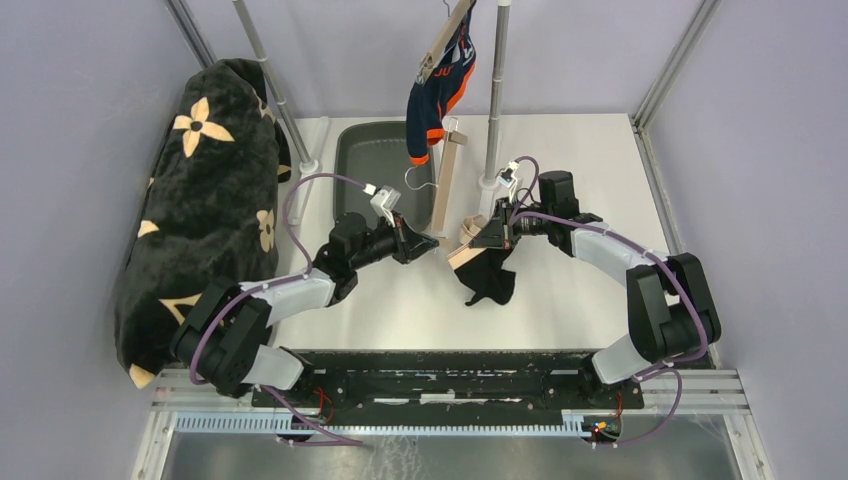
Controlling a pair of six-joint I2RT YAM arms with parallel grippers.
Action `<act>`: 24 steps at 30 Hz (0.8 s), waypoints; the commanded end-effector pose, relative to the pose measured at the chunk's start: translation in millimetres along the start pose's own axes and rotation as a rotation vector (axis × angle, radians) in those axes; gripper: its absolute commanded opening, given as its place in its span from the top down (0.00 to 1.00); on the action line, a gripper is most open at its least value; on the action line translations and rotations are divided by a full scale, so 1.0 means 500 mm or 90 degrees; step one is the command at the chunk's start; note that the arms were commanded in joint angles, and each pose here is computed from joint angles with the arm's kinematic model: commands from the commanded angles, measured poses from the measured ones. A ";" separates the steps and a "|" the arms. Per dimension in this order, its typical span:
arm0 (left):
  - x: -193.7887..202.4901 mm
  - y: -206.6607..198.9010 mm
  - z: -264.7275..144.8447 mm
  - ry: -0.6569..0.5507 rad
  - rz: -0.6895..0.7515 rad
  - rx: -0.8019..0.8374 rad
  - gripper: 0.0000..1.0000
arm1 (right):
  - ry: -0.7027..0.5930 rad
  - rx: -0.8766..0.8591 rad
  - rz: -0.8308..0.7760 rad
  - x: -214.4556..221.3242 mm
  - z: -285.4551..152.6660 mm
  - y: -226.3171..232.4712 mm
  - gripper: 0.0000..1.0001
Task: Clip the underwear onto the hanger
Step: Clamp the underwear onto the hanger.
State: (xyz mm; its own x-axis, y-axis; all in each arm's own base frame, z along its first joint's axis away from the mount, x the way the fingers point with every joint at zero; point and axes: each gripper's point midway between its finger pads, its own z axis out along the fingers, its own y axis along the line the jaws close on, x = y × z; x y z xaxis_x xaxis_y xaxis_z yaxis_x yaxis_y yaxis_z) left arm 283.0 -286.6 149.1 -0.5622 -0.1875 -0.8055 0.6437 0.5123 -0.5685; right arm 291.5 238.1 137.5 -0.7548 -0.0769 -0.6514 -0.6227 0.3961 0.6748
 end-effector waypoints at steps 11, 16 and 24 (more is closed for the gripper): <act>-0.033 -0.070 0.011 0.003 0.059 0.129 0.97 | -0.014 -0.084 -0.077 -0.033 0.003 0.049 0.99; -0.025 -0.081 0.008 0.017 0.059 0.151 0.97 | -0.011 -0.097 -0.091 -0.031 0.004 0.059 0.99; -0.015 -0.095 0.007 0.040 0.055 0.181 0.97 | -0.004 -0.112 -0.120 -0.023 0.004 0.074 1.00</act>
State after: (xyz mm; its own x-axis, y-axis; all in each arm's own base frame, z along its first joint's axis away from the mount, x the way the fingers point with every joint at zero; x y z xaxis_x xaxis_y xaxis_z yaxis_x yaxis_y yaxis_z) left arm 255.3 -304.0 152.3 -0.6119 -0.0854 -0.7863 0.7234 0.3415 -0.6001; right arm 278.6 248.7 147.0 -0.7106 -0.1188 -0.6935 -0.6926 0.2919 0.6596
